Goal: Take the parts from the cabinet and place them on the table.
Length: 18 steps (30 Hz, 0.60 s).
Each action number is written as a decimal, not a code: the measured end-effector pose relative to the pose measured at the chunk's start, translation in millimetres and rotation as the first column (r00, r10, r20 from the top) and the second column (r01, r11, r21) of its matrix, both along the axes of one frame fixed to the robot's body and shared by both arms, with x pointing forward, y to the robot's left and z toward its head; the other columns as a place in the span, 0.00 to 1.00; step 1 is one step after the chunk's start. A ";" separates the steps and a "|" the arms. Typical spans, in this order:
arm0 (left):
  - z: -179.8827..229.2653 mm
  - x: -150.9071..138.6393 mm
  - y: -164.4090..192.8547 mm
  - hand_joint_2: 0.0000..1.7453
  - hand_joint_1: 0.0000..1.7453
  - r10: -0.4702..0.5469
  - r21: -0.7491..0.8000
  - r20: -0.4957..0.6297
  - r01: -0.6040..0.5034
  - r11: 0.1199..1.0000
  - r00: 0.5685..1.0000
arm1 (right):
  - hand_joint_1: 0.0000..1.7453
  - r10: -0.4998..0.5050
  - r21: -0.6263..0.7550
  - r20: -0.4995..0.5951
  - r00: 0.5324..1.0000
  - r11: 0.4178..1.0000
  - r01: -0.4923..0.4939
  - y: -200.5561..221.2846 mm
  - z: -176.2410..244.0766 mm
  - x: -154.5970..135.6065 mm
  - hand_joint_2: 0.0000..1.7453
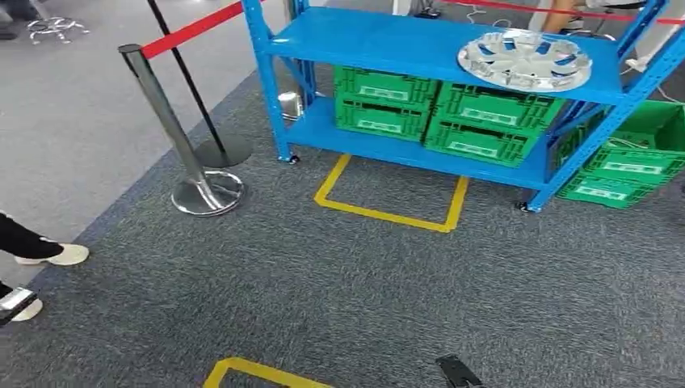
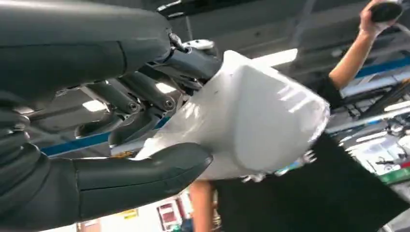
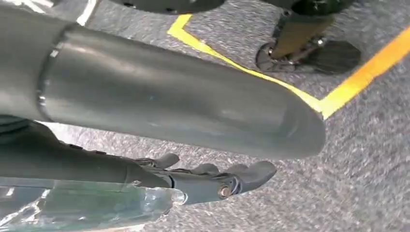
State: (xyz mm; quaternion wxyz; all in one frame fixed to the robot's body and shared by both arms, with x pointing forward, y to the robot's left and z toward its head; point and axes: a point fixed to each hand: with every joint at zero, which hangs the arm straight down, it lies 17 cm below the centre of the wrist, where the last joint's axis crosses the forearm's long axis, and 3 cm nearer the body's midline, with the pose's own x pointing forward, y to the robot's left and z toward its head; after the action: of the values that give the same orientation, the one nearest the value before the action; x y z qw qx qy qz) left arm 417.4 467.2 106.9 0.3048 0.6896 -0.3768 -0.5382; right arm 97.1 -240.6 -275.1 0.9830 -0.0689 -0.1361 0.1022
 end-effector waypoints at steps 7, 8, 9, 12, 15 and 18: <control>-5.9 -0.6 -8.5 1.00 1.00 -0.011 -0.008 -0.010 0.010 1.000 1.000 | 0.00 0.021 -0.032 0.002 1.000 0.999 -0.021 -9.7 0.0 3.5 0.00; -7.7 -1.7 -9.2 1.00 1.00 -0.011 -0.010 -0.014 0.011 1.000 1.000 | 0.00 0.034 -0.035 0.004 0.999 0.999 -0.034 -9.6 0.2 4.6 0.00; -7.4 -1.5 -8.7 1.00 1.00 -0.011 -0.009 -0.014 0.011 1.000 1.000 | 0.00 0.049 -0.038 0.002 0.999 0.998 -0.049 -9.4 0.2 4.5 0.00; -3.7 1.5 -10.8 1.00 1.00 -0.019 -0.011 -0.004 0.019 1.000 1.000 | 0.00 0.097 -0.044 -0.001 0.995 0.994 -0.097 -7.2 0.0 3.1 0.00; -5.4 2.9 -15.5 1.00 1.00 -0.031 -0.014 -0.008 0.031 0.999 0.999 | 0.00 0.163 -0.054 -0.010 0.987 0.985 -0.163 -5.6 -0.7 -0.9 0.00; -4.8 7.4 -18.6 1.00 1.00 -0.041 -0.010 -0.010 0.041 0.999 0.999 | 0.00 0.255 -0.063 -0.015 0.967 0.965 -0.256 0.0 -0.5 -1.2 0.00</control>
State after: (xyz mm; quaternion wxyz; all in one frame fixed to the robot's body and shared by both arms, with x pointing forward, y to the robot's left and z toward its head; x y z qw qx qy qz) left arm 424.7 448.5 102.1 0.2991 0.6776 -0.3919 -0.5457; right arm 95.8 -240.6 -275.6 0.9593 -0.0820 -0.1373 0.2326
